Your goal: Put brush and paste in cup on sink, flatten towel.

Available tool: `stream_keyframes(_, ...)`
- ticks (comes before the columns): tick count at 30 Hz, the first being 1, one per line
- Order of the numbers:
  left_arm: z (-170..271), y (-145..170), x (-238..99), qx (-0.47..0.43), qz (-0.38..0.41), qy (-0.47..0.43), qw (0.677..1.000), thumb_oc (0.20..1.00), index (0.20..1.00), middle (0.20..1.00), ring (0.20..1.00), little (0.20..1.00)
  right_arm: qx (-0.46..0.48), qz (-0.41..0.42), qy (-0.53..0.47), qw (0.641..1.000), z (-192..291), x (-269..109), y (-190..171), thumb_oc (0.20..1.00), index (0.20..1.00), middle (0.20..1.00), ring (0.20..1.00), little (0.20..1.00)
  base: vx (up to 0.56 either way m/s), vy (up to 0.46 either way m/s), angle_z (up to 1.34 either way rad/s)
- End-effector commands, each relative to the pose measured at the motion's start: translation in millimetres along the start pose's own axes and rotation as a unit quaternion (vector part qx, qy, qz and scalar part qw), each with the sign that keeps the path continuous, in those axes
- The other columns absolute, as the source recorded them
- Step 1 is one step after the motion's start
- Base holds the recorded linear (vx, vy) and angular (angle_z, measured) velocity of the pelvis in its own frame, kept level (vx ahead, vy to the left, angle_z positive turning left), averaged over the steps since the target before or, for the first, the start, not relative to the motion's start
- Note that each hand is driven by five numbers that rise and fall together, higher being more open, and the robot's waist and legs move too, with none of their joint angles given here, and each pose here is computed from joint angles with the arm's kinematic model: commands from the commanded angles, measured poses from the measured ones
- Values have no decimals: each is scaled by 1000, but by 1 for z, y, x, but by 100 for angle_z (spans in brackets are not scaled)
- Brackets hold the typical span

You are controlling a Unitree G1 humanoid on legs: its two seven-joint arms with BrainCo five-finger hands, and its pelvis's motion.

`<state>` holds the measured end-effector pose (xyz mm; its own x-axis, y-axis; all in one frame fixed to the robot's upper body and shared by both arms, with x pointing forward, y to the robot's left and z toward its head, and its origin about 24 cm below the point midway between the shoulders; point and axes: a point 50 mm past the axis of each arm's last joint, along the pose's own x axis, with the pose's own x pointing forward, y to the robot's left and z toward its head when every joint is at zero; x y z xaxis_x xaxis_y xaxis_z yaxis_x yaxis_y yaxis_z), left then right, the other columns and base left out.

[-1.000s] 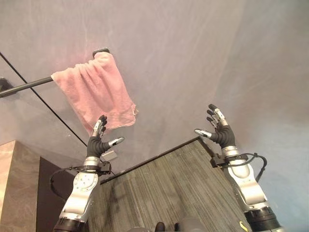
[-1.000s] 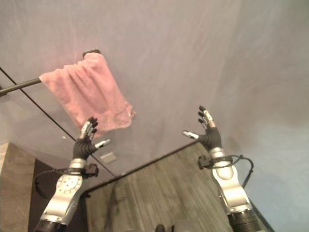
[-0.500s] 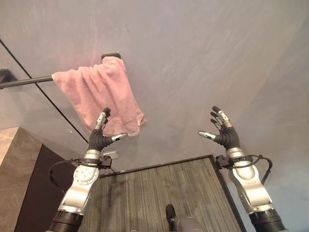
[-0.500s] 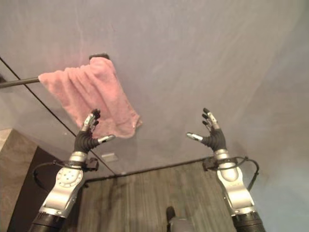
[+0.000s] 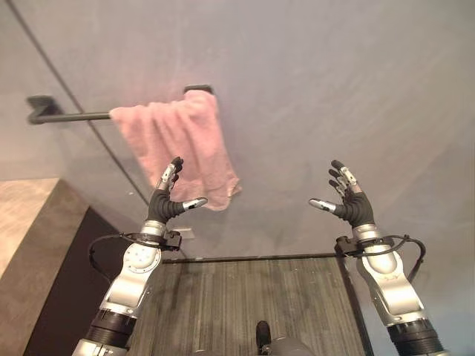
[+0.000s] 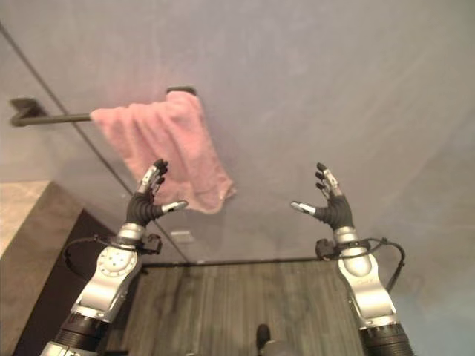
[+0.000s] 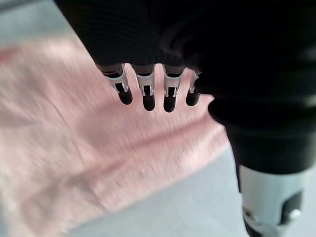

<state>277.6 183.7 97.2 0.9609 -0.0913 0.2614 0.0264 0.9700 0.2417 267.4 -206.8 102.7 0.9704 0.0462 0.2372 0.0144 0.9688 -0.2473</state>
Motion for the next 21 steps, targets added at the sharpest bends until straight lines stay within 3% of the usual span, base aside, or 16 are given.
stream_keyframes(1,13,15,-3,-9,23,-40,999,1000,1000,1000,1000,1000,-7,-35,-55,998,18,2,-16,1000,1000,1000,1000,1000,-23,234,24)
stream_keyframes(8,13,8,-8,3,-19,-39,999,1000,1000,1000,1000,1000,-11,-53,-37,998,11,-1,-22,1000,1000,1000,1000,1000,-10,270,-10)
stream_keyframes(21,14,30,-13,32,12,-36,999,1000,1000,1000,1000,1000,-1,-53,-53,997,17,11,-16,1000,1000,1000,1000,1000,-66,176,-16)
